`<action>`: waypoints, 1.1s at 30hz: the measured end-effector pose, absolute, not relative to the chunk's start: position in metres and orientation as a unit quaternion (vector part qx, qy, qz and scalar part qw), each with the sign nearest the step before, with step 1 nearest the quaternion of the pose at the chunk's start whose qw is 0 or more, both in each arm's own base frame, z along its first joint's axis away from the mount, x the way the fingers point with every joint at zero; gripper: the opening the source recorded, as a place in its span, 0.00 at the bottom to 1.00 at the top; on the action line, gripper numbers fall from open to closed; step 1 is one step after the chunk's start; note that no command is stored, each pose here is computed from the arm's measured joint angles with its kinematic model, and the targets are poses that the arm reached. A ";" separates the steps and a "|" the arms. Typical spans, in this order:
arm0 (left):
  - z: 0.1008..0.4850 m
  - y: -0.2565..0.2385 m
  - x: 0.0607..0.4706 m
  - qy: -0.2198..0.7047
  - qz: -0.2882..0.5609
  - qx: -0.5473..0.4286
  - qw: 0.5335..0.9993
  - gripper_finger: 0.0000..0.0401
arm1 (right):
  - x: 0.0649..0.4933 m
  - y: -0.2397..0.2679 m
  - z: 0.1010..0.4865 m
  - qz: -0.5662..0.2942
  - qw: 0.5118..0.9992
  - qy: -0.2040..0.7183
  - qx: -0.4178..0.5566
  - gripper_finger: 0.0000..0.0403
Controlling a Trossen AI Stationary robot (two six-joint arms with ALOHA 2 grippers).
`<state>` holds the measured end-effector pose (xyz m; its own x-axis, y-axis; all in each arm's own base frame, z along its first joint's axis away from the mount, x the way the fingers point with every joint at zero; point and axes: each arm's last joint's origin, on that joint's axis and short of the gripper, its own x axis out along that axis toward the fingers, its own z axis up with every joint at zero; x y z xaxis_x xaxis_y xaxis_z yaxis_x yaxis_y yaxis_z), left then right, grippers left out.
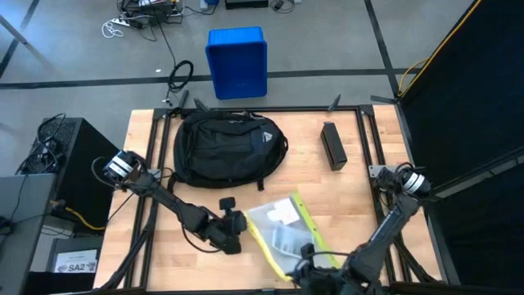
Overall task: Unpack backpack
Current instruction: Open the yellow zip bag, then remove the gray calculator from the yellow zip bag
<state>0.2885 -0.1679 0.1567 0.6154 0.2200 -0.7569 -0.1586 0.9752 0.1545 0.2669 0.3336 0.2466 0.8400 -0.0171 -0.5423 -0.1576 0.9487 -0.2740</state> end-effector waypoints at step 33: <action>0.215 -0.215 0.301 0.319 -0.053 0.187 0.928 0.40 | 0.256 0.311 0.231 -0.009 0.900 0.435 -0.039 0.00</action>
